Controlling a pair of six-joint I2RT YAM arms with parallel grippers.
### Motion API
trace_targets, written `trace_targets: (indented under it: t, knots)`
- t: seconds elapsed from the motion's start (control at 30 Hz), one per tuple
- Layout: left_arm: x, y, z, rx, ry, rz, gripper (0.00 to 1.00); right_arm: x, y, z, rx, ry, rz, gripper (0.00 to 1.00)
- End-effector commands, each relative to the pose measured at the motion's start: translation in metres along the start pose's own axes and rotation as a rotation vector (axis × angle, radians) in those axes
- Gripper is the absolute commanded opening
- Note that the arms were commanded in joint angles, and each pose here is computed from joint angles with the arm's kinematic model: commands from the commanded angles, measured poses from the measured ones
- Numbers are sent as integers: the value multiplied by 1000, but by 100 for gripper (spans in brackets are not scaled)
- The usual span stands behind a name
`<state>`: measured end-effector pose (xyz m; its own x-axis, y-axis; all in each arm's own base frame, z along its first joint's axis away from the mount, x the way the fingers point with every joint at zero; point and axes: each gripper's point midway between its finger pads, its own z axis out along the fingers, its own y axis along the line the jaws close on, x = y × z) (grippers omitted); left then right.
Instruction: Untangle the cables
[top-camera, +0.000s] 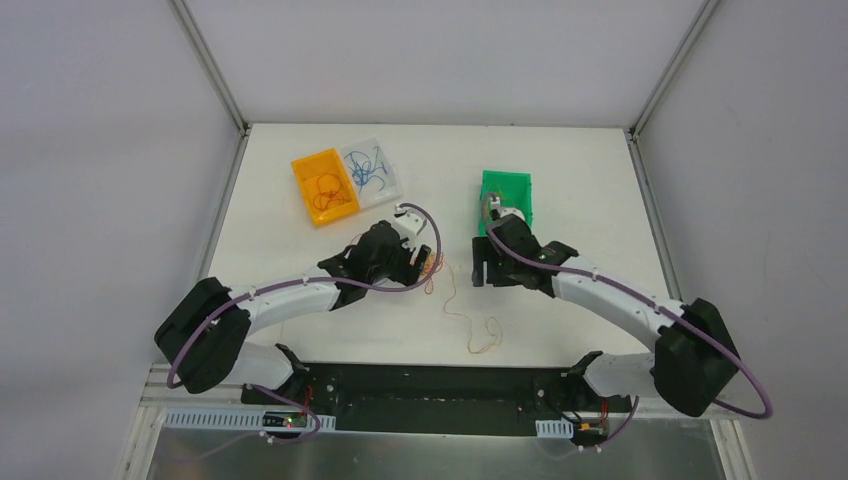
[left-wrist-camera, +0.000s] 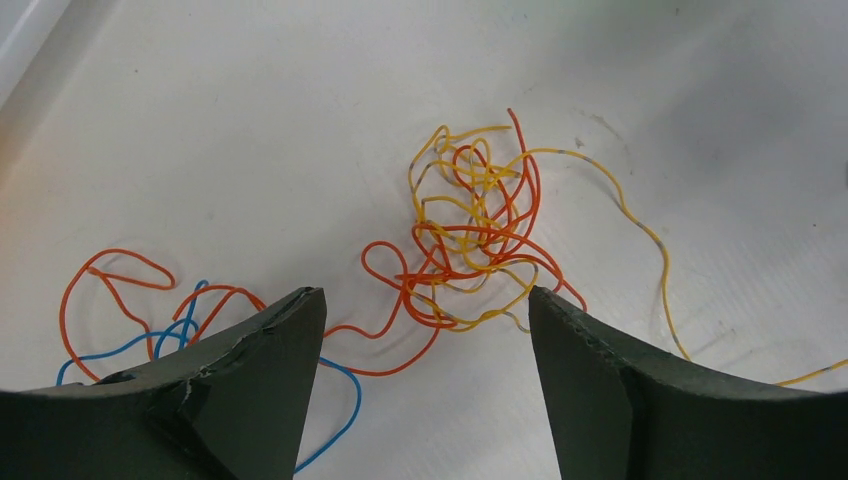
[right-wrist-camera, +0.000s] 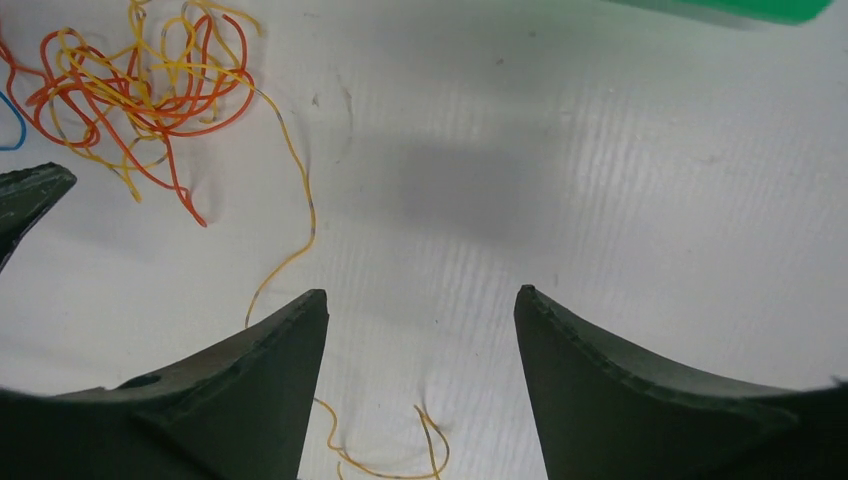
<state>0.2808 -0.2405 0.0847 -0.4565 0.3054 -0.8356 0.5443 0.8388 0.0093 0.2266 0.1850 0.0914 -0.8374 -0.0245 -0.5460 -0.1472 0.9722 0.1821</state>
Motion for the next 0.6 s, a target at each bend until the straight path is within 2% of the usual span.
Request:
trace_targets:
  t: [0.0,0.13,0.3,0.57]
  knots:
    - [-21,-7,-1,31,-40,5,74,-36,37,20,-78,-126,-50,70]
    - [-20,17,-6,-88,-58,-38,71,-44,59,42,-148,-157,-48,64]
    - [-14,32,-8,-90,-39,-140,66,-45,77,57,-158,-160,-121,55]
    - [-9,39,-10,-31,-32,-259,64,-30,85,78,-111,-121,-194,49]
